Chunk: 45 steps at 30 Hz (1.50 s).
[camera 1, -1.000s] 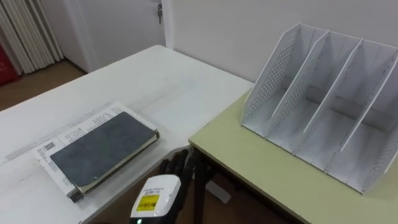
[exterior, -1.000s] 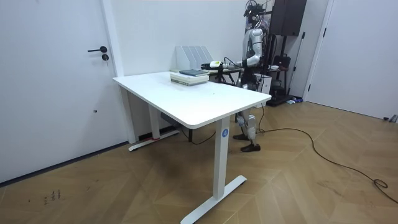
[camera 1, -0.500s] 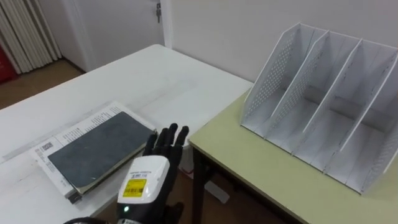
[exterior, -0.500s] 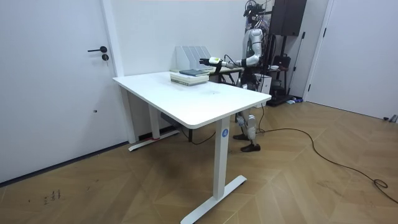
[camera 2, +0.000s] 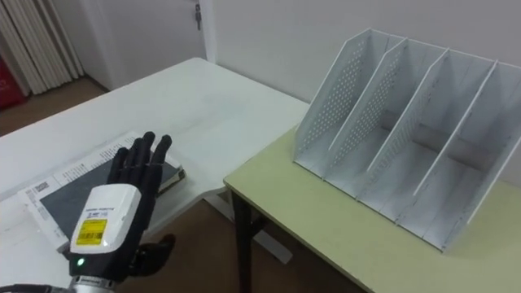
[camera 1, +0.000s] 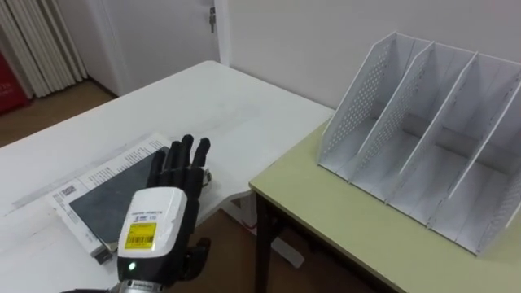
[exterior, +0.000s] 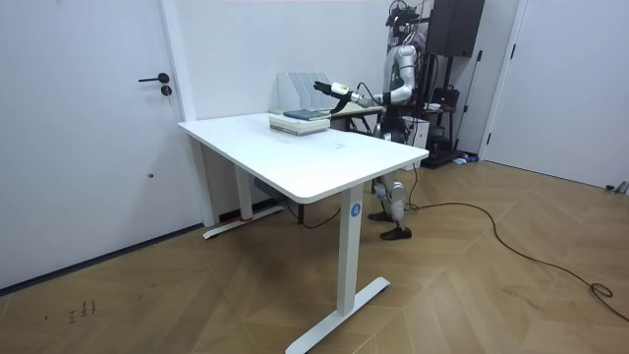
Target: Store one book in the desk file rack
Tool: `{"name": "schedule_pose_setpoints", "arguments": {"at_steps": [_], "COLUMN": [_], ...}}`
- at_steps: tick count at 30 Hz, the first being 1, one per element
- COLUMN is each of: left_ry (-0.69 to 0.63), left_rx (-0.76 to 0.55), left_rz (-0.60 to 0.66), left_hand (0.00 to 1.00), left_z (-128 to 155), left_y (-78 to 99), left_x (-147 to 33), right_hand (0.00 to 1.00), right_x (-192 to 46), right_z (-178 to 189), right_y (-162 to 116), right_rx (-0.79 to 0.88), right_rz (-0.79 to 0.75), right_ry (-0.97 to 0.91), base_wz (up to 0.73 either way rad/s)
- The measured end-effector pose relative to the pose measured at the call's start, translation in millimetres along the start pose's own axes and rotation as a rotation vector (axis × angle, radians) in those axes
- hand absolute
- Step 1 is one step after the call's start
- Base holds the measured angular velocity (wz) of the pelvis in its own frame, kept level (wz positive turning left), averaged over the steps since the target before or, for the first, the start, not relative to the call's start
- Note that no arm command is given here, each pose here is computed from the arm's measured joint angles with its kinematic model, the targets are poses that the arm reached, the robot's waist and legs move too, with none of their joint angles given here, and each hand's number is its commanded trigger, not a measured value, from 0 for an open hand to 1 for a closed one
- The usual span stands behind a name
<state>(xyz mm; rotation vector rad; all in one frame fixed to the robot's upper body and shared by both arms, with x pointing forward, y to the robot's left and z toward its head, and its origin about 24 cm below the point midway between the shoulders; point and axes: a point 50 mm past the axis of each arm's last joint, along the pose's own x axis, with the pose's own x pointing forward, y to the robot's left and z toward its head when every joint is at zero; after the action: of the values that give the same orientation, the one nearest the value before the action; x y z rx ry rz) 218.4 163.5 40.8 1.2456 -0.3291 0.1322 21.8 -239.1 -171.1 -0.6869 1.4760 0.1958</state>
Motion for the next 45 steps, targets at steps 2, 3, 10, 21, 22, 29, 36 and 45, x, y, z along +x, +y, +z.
{"name": "schedule_pose_setpoints", "arguments": {"at_steps": [2,3,10,21,22,29,36,45], "left_ry": [0.012,0.017,0.040,0.139,0.151,0.180,0.201,0.218], "left_rx": [0.009,0.012,0.025,0.071,0.075,0.082,0.090,0.093], "left_rz": [0.029,0.034,0.066,0.019,0.017,-0.020,-0.055,-0.105], "left_hand": [0.00,0.00,0.00,0.00,0.00,0.00,0.00,0.00], "left_z": [-4,-5,-11,-30,-31,-33,-36,-38], "left_y": [3.5,4.4,8.7,1.0,0.7,-1.4,-4.0,-7.3], "left_x": [1.1,1.4,1.5,-4.7,-4.9,-5.3,-6.5,-7.7], "right_hand": [0.00,0.00,0.00,0.00,0.00,0.00,0.00,0.00], "right_x": [0,0,0,0,0,0,0,0], "right_z": [0,0,-4,-4,-4,-8,-8,-8], "right_y": [0,0,1,-1,-1,-3,-6,-7], "right_rx": [0.002,0.002,0.036,0.054,0.061,0.096,0.107,0.111], "right_rz": [0.007,0.007,0.016,0.038,0.038,0.038,0.030,0.026], "right_ry": [0.000,0.000,0.015,0.017,0.021,0.043,0.042,0.043], "base_wz": [-0.04,-0.04,0.00,0.00,0.00,0.00,0.00,0.00]}}
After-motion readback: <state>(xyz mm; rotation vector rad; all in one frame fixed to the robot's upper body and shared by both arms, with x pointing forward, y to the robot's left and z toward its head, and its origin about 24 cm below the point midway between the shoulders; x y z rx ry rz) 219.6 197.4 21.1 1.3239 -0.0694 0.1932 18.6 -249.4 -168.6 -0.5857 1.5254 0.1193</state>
